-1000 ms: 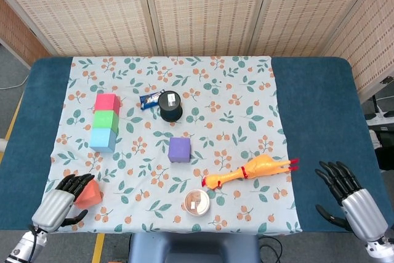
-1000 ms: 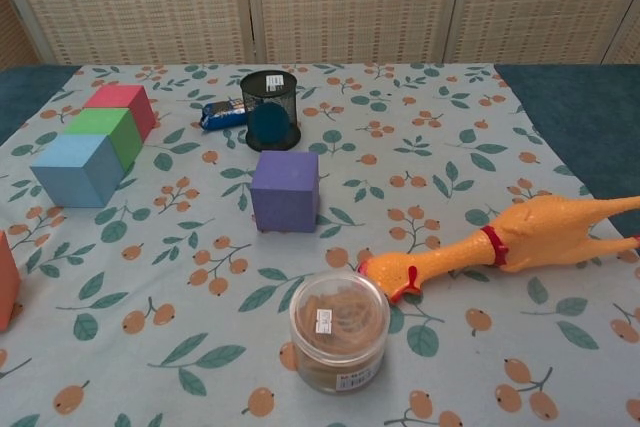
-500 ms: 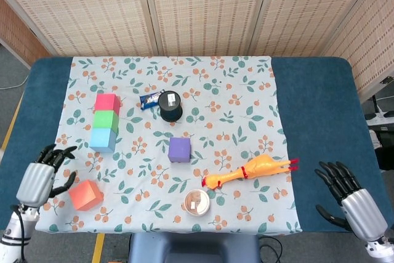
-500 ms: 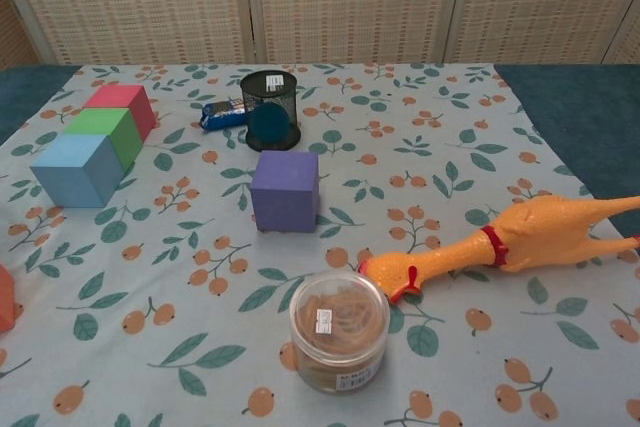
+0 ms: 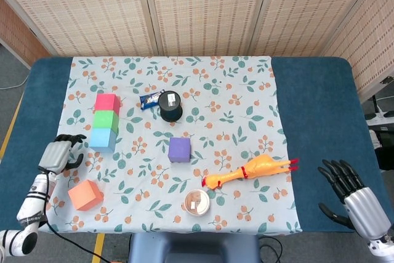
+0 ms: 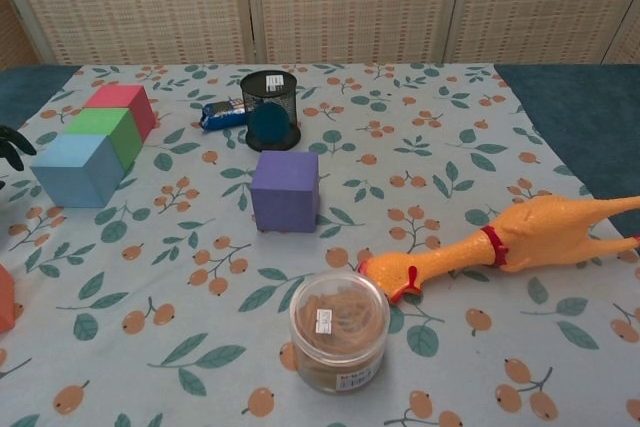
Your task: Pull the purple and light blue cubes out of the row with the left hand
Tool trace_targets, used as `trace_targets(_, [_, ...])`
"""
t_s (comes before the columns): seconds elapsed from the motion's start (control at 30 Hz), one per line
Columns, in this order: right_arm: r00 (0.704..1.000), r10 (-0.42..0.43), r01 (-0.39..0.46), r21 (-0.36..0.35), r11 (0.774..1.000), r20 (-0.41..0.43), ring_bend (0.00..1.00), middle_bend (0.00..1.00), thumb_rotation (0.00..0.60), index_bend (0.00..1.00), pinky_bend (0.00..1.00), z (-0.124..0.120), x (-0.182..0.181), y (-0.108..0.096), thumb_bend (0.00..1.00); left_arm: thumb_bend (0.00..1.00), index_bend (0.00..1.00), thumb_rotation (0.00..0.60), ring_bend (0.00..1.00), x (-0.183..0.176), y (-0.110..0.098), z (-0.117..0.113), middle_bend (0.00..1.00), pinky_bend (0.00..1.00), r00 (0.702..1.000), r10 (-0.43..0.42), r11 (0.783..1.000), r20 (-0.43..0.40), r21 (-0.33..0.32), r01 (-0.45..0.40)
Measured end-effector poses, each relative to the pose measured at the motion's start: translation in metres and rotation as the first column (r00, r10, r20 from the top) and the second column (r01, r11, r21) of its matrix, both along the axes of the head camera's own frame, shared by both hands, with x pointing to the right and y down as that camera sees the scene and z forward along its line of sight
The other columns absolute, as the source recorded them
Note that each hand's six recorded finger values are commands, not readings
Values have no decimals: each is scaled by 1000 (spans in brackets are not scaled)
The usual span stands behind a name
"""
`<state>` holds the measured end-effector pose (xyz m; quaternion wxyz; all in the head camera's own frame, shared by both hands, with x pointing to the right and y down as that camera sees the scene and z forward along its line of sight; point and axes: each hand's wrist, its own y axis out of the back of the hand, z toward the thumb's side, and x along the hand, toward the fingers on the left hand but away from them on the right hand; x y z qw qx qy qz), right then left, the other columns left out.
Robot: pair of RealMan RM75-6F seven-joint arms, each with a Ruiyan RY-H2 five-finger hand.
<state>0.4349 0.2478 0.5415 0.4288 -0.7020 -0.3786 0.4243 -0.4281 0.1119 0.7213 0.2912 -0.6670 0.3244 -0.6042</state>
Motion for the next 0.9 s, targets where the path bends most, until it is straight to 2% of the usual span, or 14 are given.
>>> trace_targets(0.23, [1000, 6, -6, 11, 1000, 1, 0, 0, 600, 0, 23, -2, 1, -1, 169, 545, 242, 600, 183, 11, -5, 8, 284, 147, 1000, 13, 1000, 0, -13, -13])
trace_targets(0.5, [1000, 8, -8, 2, 1000, 7, 0, 0, 600, 0, 23, 1, 0, -1, 170, 536, 242, 600, 183, 61, 11, -12, 305, 154, 986, 142, 990, -90, 2, -142])
trace_targets(0.63, [1000, 12, -13, 12, 1000, 14, 0, 0, 600, 0, 23, -2, 1, -3, 170, 484, 227, 600, 199, 95, 31, -38, 304, 173, 959, 252, 968, -129, 53, -247])
trace_targets(0.73, [1000, 10, -11, 10, 1000, 16, 0, 0, 600, 0, 23, -2, 1, -3, 172, 430, 116, 600, 179, 110, 41, -60, 200, 183, 940, 319, 944, -120, 131, -303])
trace_targets(0.8, [1000, 9, -9, 8, 1000, 18, 0, 0, 600, 0, 23, -2, 0, -2, 172, 404, 15, 600, 89, 114, 44, -71, 73, 176, 931, 352, 926, -96, 185, -330])
trace_targets(0.9, [1000, 8, -8, 9, 1000, 20, 0, 0, 600, 0, 23, -2, 0, -2, 173, 387, 0, 600, 1, 119, 46, -82, 0, 141, 918, 393, 894, -52, 253, -368])
